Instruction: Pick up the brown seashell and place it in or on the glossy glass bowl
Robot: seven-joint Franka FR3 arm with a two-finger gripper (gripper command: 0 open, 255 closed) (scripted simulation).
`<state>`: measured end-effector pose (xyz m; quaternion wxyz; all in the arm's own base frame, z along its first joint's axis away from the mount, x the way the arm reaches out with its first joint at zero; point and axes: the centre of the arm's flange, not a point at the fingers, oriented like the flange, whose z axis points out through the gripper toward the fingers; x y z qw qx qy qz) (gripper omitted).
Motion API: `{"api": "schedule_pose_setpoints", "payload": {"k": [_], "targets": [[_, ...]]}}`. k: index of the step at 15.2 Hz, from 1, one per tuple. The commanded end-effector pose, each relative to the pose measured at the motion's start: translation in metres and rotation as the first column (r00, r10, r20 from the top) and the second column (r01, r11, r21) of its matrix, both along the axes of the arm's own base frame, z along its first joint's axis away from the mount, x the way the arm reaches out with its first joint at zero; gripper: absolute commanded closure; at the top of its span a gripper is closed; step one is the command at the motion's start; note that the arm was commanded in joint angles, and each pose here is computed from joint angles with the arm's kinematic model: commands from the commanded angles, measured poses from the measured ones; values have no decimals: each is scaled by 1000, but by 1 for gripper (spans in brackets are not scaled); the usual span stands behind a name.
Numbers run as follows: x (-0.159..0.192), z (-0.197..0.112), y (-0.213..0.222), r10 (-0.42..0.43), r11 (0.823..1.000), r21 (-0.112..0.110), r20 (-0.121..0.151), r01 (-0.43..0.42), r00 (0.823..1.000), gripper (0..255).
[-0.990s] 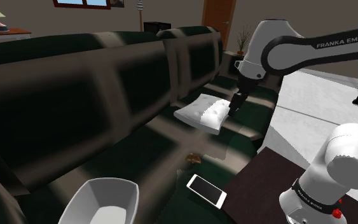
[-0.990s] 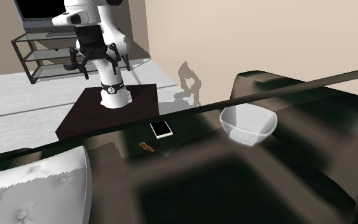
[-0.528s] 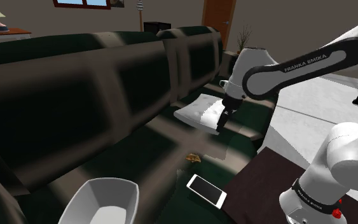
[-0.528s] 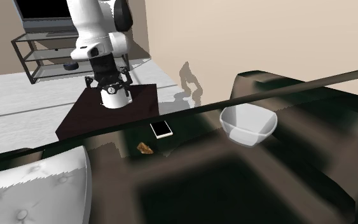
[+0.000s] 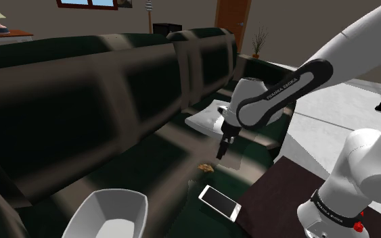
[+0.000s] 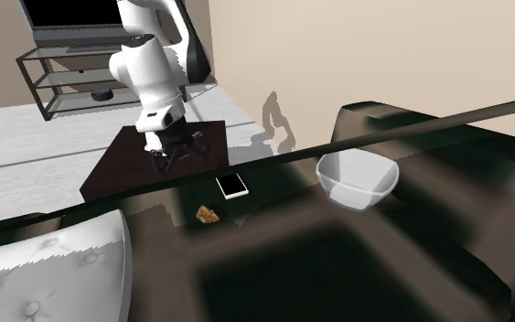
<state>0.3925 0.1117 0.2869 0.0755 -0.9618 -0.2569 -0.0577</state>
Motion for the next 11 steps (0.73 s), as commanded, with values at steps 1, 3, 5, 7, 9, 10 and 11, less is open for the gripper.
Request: {"api": "schedule_pose_setpoints", "payload": {"k": [1, 3, 5, 7, 9, 10, 11], "targets": [[7, -22, 10, 42, 999, 11, 6, -42, 999, 0], [12, -45, 22, 84, 996, 22, 11, -84, 996, 0], [16, -67, 33, 124, 992, 32, 16, -125, 992, 0], [16, -77, 36, 124, 992, 32, 16, -125, 992, 0], [17, -88, 38, 124, 992, 32, 16, -125, 992, 0], [17, -93, 39, 124, 992, 32, 16, -125, 992, 0], [18, -98, 40, 124, 992, 32, 16, -125, 992, 0]]}}
